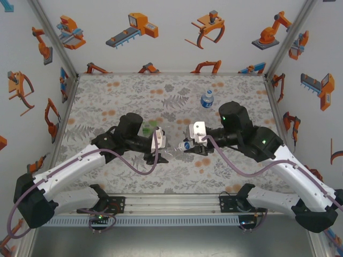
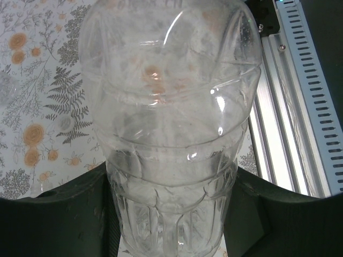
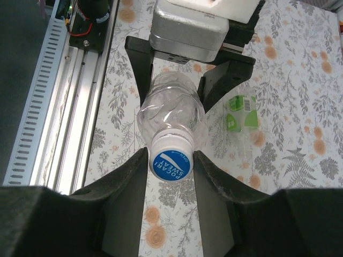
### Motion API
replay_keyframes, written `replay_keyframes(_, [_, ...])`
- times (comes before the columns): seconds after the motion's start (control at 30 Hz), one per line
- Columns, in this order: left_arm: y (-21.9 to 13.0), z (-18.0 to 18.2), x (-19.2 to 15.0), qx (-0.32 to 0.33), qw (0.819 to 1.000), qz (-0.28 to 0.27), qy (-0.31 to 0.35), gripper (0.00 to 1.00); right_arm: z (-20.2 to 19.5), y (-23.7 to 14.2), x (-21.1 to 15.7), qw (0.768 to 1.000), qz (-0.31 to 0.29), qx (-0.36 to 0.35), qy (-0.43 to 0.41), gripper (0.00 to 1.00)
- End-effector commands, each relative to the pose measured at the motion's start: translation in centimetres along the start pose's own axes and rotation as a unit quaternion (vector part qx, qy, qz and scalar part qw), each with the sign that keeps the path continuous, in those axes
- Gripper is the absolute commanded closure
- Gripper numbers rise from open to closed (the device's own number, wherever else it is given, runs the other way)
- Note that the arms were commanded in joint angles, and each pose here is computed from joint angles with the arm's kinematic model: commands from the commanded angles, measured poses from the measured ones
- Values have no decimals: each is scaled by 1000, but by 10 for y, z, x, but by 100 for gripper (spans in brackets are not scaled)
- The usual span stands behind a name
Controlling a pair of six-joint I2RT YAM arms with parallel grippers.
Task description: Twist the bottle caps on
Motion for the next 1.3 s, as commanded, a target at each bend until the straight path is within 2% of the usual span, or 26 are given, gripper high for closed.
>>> replay_keyframes(0.0, [-4, 4, 16, -1, 1000, -19, 20, 100, 5, 2, 3, 1000, -13, 14, 14, 66])
replay_keyframes(0.13, [-4, 5, 16, 3, 1000, -21, 24, 100, -3, 4, 2, 996, -18, -10, 82, 74])
replay_keyframes(0.23, [-4, 9, 18, 12, 999, -23, 28, 100, -14, 7, -1, 984, -30, -43, 172, 81])
replay_keyframes(0.3, [-3, 12, 18, 21, 999, -26, 32, 100, -24, 7, -4, 965, -41, -76, 248, 88])
replay_keyframes(0.37, [-3, 16, 18, 33, 999, -26, 35, 100, -35, 7, -10, 937, -47, -114, 328, 95])
replay_keyframes(0.47, [-1, 24, 16, 55, 997, -23, 40, 100, -51, 1, -24, 876, -50, -179, 444, 100])
replay_keyframes(0.53, [0, 30, 15, 71, 996, -20, 43, 100, -58, -4, -35, 819, -59, -218, 528, 100])
replay_keyframes(0.63, [3, 38, 14, 85, 995, -17, 48, 100, -64, -7, -53, 719, -83, -253, 642, 100])
replay_keyframes(0.73, [7, 45, 12, 92, 994, -16, 52, 100, -67, -10, -78, 610, -104, -289, 730, 100])
replay_keyframes(0.77, [9, 47, 12, 94, 994, -17, 52, 100, -67, -8, -84, 585, -108, -289, 750, 100])
replay_keyframes(0.8, [11, 49, 11, 93, 994, -16, 53, 100, -68, -3, -83, 575, -112, -277, 761, 100])
replay_keyframes(0.9, [15, 53, 11, 89, 994, -14, 55, 100, -72, 3, -78, 573, -105, -265, 768, 99])
replay_keyframes(0.97, [16, 53, 13, 83, 995, -16, 58, 100, -73, 2, -79, 572, -97, -276, 766, 91])
replay_keyframes(1.03, [17, 53, 13, 78, 995, -16, 59, 100, -76, -2, -78, 583, -103, -288, 753, 80])
replay_keyframes(1.13, [17, 51, 13, 72, 995, -16, 61, 100, -81, -9, -65, 621, -124, -294, 716, 69])
replay_keyframes(1.27, [15, 47, 13, 62, 996, -12, 60, 100, -85, -28, -38, 690, -140, -306, 640, 52])
Point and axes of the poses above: each hand's point on the last joint's axis, 136 mm out from that joint toward the fingers, its own y axis out along the fingers, its own z axis along the line the jaws close on, x = y × z, the point moved 3 cm from there along -y, back along the fingers, and after that the axes turned 12 degrees about y, right-handed, at the moved point
